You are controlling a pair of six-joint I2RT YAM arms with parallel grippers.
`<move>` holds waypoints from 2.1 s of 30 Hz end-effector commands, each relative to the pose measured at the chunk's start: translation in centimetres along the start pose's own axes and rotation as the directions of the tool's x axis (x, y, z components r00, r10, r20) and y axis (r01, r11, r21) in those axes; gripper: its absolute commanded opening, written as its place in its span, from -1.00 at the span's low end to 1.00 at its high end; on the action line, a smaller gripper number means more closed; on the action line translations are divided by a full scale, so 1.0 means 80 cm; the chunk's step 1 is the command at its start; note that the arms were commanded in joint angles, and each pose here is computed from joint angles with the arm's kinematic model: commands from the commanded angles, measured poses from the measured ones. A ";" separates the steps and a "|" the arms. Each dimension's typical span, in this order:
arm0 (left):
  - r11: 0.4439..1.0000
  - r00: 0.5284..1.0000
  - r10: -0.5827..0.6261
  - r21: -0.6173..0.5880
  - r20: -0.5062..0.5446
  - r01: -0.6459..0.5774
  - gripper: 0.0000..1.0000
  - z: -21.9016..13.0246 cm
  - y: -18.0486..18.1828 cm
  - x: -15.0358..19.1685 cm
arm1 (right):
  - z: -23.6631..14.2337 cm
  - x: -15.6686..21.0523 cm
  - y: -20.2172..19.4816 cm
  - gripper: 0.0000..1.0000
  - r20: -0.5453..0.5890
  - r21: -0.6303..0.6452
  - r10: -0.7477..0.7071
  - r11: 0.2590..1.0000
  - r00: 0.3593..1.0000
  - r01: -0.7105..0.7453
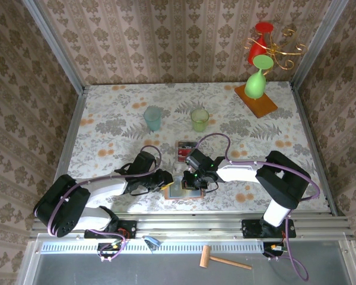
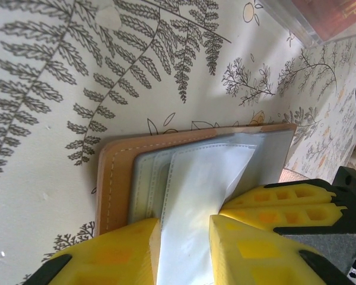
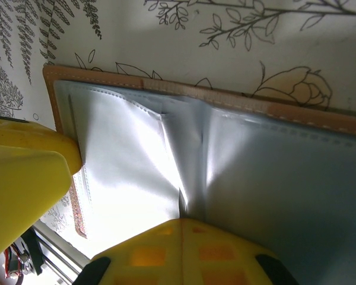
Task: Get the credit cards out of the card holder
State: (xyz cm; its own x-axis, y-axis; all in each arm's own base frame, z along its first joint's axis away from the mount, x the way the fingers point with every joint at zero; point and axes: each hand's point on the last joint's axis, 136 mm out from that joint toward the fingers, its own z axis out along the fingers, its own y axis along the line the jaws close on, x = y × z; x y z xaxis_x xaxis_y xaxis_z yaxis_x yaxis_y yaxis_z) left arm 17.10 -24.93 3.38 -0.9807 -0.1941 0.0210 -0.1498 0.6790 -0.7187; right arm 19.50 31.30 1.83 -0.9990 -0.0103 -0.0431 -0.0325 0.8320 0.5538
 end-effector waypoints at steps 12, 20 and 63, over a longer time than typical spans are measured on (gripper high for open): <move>1.000 1.000 0.009 -0.015 -0.009 -0.009 -0.39 0.005 0.004 0.001 | 0.001 0.005 -0.012 -1.00 -0.006 0.020 0.017 1.000 1.000 -0.017; 1.000 0.999 0.019 0.004 -0.027 -0.019 -0.39 0.009 -0.004 0.002 | 0.005 0.006 -0.015 -1.00 -0.010 0.013 0.025 1.000 1.000 -0.025; 0.999 1.000 0.006 -0.033 -0.026 -0.006 -0.33 0.007 0.010 0.005 | -0.003 0.001 -0.001 -0.57 0.012 -0.024 0.051 0.998 0.999 -0.051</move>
State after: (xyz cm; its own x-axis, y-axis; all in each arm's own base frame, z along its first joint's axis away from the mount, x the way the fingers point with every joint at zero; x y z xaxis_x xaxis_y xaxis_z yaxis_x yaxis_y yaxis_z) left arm 17.46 -25.86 3.41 -0.9842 -0.1756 0.0233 -0.1362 0.6661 -0.7333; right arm 19.71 32.59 2.63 -0.9996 0.0182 -0.0235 -0.0003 0.7842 0.6205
